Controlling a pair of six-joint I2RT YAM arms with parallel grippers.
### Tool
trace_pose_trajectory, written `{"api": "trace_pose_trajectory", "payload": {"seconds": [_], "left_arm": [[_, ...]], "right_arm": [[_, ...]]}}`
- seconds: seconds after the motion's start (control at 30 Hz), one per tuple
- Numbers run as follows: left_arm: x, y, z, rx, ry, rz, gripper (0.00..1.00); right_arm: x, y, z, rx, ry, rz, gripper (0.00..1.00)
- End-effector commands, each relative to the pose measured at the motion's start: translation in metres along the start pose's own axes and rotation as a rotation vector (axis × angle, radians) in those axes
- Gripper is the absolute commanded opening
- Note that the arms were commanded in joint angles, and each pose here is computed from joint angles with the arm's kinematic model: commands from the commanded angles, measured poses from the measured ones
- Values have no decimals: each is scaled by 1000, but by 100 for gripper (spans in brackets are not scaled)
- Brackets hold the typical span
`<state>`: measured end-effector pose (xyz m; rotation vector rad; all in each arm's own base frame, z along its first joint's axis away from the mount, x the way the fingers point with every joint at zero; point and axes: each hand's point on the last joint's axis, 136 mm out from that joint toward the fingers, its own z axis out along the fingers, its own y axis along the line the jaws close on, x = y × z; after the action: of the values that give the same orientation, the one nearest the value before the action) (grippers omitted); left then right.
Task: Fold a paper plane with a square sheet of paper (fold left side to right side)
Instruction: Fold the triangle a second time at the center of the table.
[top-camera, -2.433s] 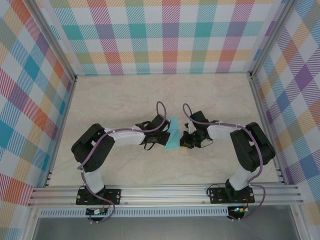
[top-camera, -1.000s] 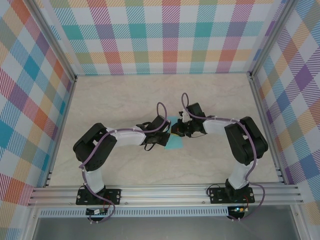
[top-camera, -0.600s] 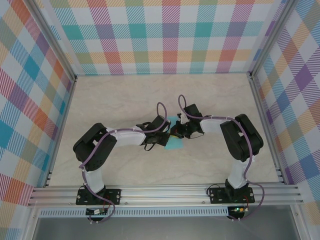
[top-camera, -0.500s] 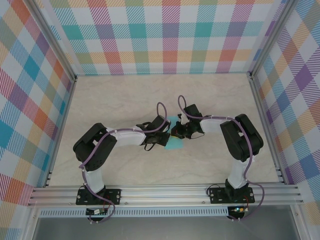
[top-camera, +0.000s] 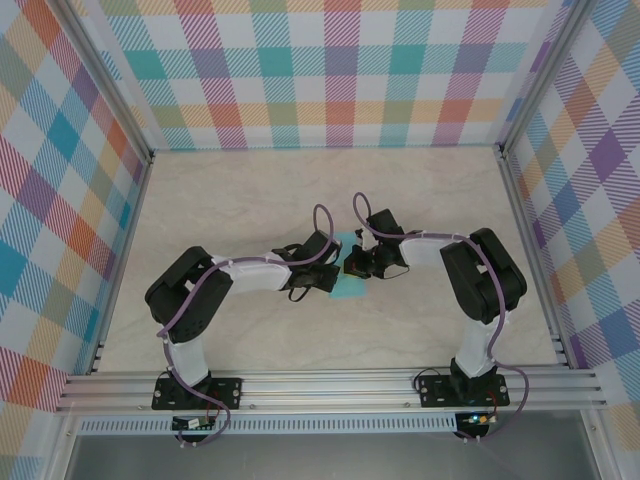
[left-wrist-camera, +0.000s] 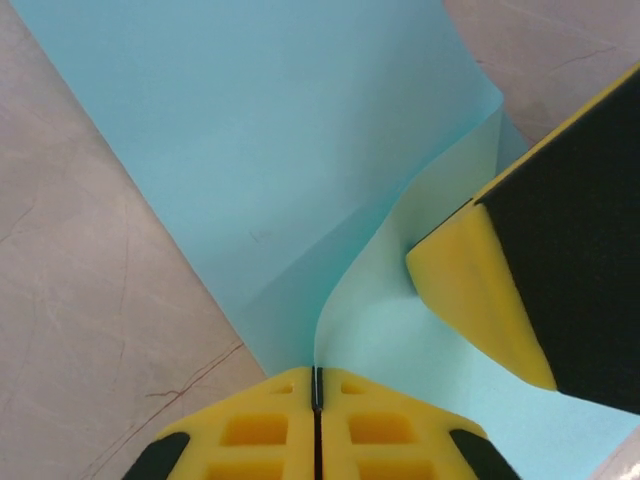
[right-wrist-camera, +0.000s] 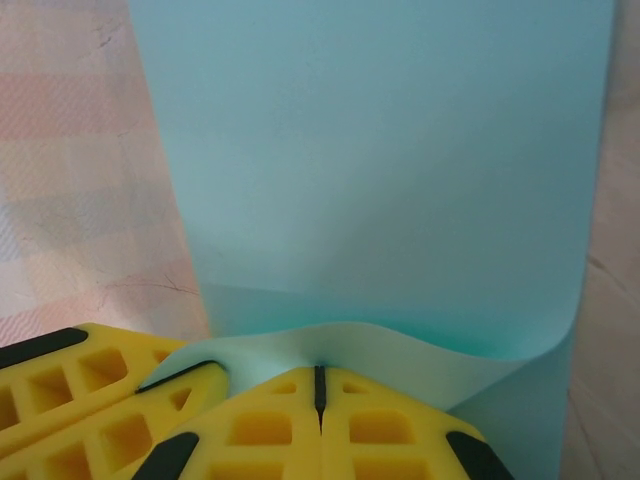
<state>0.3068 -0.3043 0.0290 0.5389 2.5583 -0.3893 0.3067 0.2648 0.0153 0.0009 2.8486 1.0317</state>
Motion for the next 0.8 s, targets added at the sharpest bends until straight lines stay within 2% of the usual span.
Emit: {"api": "trace_pose_trajectory", "payload": {"seconds": [0.0, 0.13, 0.3, 0.47, 0.77], "left_arm": [[-11, 4, -28, 5, -36, -27, 18], [-18, 1, -49, 26, -72, -40, 29], [-14, -28, -58, 214, -77, -74, 29], [-2, -49, -44, 352, -33, -115, 27], [10, -48, -17, 341, 26, -138, 26]], "right_arm": [[18, -31, 10, 114, 58, 27, 1], [18, -31, 10, 115, 56, 27, 1], [18, -30, 10, 115, 56, 28, 1], [18, -29, 9, 114, 56, 26, 1], [19, -30, 8, 120, 59, 25, 1]]}}
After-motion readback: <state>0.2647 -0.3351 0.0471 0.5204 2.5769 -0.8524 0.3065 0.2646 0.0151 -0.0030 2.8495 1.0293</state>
